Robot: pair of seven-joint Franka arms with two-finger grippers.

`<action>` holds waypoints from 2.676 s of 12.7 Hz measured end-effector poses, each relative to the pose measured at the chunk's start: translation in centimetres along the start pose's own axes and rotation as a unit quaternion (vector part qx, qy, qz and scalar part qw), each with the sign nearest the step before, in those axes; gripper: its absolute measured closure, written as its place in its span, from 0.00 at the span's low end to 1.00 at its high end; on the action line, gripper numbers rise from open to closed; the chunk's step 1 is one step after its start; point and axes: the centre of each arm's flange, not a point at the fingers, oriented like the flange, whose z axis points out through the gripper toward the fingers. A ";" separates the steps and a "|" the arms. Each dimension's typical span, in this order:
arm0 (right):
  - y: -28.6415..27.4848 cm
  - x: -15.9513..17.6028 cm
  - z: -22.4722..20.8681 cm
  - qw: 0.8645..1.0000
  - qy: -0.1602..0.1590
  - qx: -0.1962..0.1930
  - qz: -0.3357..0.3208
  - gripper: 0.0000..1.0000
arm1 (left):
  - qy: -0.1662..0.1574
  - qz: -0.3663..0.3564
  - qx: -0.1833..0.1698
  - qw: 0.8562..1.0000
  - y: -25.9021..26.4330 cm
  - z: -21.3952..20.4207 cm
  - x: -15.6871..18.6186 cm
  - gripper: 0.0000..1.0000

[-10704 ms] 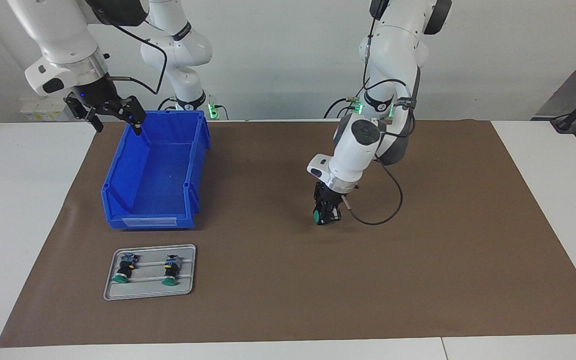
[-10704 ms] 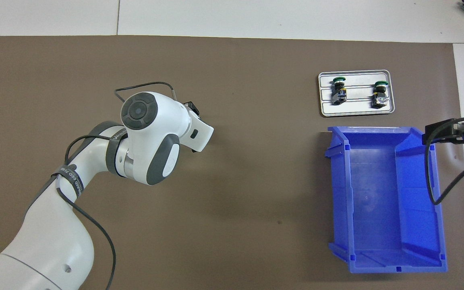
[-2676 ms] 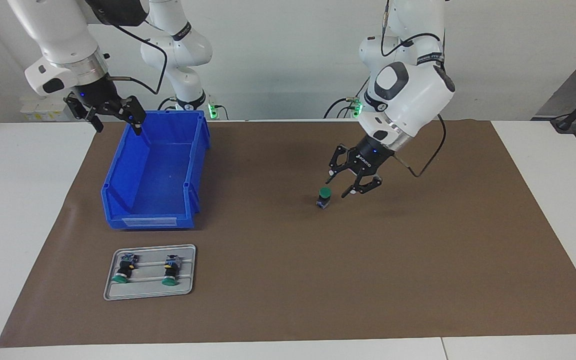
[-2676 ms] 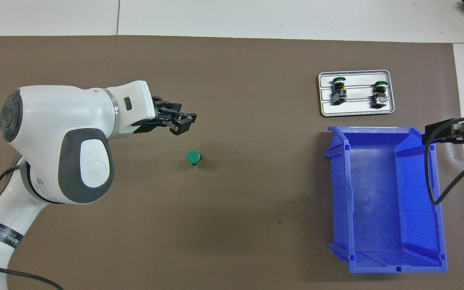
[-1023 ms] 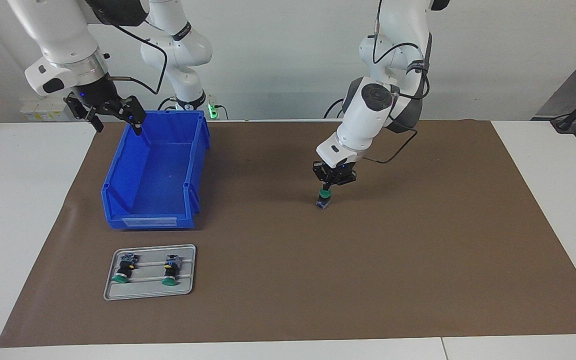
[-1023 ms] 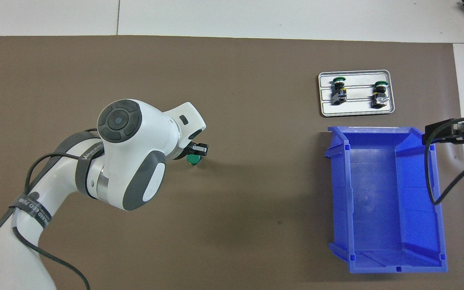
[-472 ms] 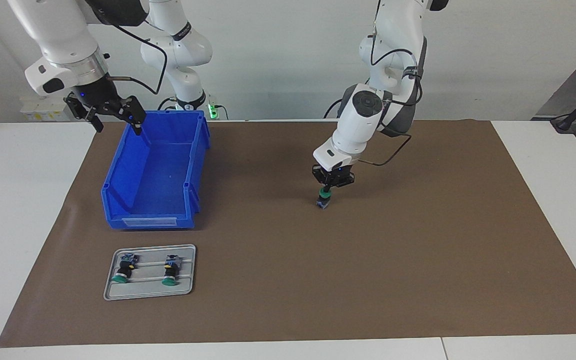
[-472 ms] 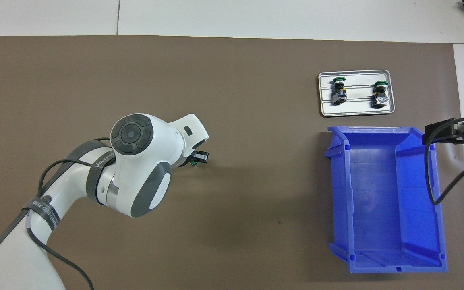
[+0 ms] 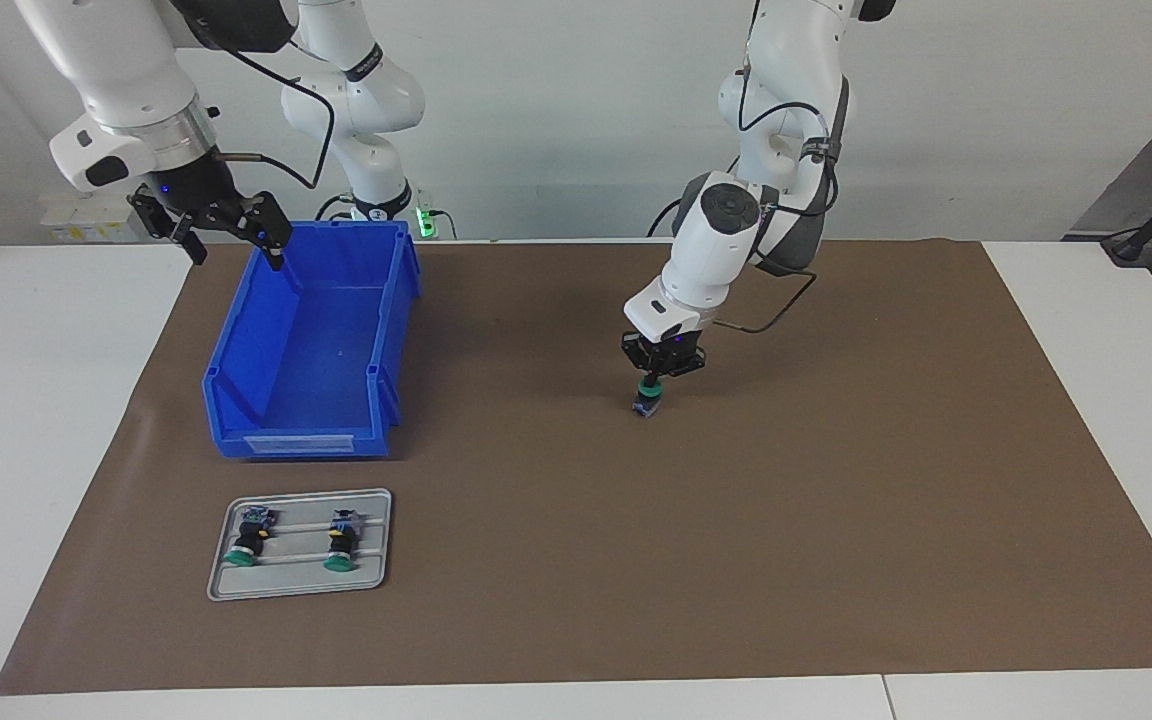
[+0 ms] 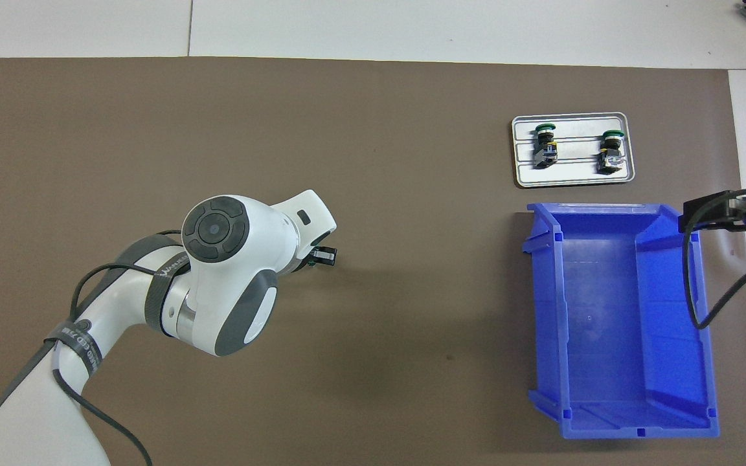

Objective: Place and press button with both arms

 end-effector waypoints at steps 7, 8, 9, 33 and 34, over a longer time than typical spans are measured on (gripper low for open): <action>0.0 0.0 0.0 1.000 0.000 0.000 0.000 0.00 | 0.005 -0.001 0.001 1.000 -0.1 -2.2 1.5 0.99; 0.0 0.0 0.0 1.000 0.000 0.000 0.000 0.00 | 0.003 -0.005 0.002 1.000 -0.5 -3.7 2.6 0.99; 0.0 0.0 0.0 1.000 0.000 0.000 0.000 0.00 | 0.000 -0.011 0.003 1.000 -1.1 -5.5 3.5 0.99; -7.1 -0.7 -0.3 1.000 0.026 0.007 -0.016 0.00 | -0.017 -0.073 0.080 0.994 -21.1 -27.8 -1.7 0.00; -9.8 -1.3 0.0 1.000 0.027 0.008 -0.009 0.00 | -0.012 -0.073 0.081 0.994 -21.1 -27.9 -1.6 0.00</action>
